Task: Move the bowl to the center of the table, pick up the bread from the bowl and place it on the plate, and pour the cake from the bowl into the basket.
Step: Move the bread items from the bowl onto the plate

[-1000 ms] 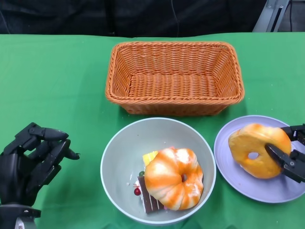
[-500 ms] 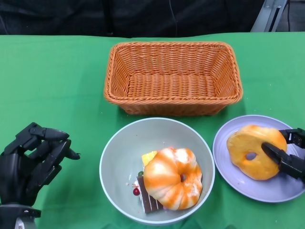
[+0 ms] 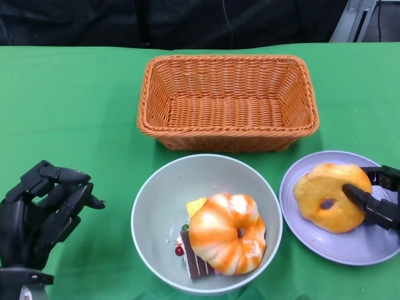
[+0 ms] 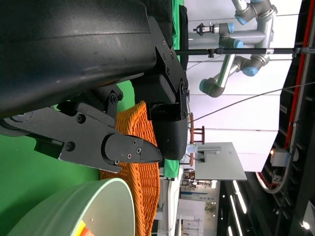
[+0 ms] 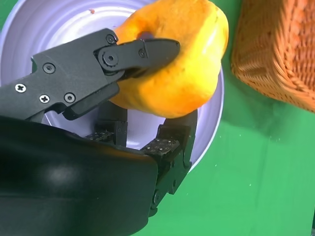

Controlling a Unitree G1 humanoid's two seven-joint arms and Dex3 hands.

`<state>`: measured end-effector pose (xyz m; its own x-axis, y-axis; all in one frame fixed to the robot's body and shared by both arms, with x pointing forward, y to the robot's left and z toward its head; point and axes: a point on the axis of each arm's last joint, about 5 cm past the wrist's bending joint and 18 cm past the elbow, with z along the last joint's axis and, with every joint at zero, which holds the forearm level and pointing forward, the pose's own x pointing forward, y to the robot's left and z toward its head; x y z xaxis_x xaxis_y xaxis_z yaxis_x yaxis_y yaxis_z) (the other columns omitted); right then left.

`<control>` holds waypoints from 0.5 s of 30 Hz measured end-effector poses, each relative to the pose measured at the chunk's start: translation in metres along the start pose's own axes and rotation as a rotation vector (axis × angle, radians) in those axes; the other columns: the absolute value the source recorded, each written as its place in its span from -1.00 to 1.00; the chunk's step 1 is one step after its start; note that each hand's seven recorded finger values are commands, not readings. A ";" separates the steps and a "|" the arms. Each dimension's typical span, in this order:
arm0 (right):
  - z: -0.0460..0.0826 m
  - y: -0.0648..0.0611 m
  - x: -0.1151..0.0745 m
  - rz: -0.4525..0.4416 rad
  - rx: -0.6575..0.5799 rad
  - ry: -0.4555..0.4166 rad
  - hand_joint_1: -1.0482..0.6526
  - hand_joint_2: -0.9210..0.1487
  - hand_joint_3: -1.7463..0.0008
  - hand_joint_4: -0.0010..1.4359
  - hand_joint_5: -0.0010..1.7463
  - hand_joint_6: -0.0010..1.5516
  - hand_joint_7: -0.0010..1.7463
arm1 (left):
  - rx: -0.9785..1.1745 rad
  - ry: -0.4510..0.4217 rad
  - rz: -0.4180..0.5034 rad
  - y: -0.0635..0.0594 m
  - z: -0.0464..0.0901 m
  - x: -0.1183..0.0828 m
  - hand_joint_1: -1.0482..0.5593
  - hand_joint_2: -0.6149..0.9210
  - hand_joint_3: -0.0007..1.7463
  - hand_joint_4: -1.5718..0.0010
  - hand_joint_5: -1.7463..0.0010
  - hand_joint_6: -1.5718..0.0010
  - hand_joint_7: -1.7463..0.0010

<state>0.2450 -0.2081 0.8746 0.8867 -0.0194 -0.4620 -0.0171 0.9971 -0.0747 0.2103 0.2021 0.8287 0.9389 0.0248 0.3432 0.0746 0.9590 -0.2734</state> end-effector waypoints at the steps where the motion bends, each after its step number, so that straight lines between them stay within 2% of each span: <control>1: 0.000 -0.001 0.000 0.001 -0.005 -0.002 -0.18 -1.00 0.69 -0.32 -0.08 -0.23 -0.85 | 0.000 0.001 0.000 0.000 0.000 0.000 0.09 1.00 -0.67 -0.06 -0.52 -0.12 -0.20; 3: -0.001 -0.001 -0.002 0.006 -0.012 -0.017 -0.19 -1.00 0.70 -0.38 -0.29 -0.27 -0.93 | 0.001 0.002 -0.001 0.000 0.000 0.000 0.10 1.00 -0.66 -0.06 -0.51 -0.12 -0.20; 4: -0.001 -0.001 -0.003 0.011 -0.012 -0.022 -0.19 -1.00 0.71 -0.39 -0.34 -0.28 -0.95 | 0.002 0.003 0.000 0.000 0.000 0.000 0.10 1.00 -0.66 -0.06 -0.51 -0.12 -0.20; 7: -0.001 -0.001 -0.004 0.021 -0.013 -0.032 -0.21 -1.00 0.71 -0.41 -0.40 -0.31 -0.97 | 0.002 0.004 0.003 -0.001 0.000 0.000 0.10 1.00 -0.66 -0.07 -0.51 -0.12 -0.20; 12: -0.003 -0.001 -0.012 0.043 -0.031 -0.072 -0.28 -1.00 0.73 -0.38 -0.64 -0.43 -1.00 | 0.002 0.005 0.004 -0.001 0.000 -0.001 0.08 1.00 -0.67 -0.07 -0.51 -0.12 -0.19; 15: -0.003 -0.002 -0.014 0.047 -0.038 -0.087 -0.28 -1.00 0.73 -0.35 -0.68 -0.45 -1.00 | 0.004 0.007 0.005 -0.001 -0.001 0.000 0.07 1.00 -0.68 -0.07 -0.53 -0.12 -0.20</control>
<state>0.2315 -0.2096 0.8785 0.9214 0.0356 -0.3870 -0.0756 0.9932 -0.0888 0.2100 0.2011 0.8283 0.9415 0.0275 0.3360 0.0688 0.9600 -0.2715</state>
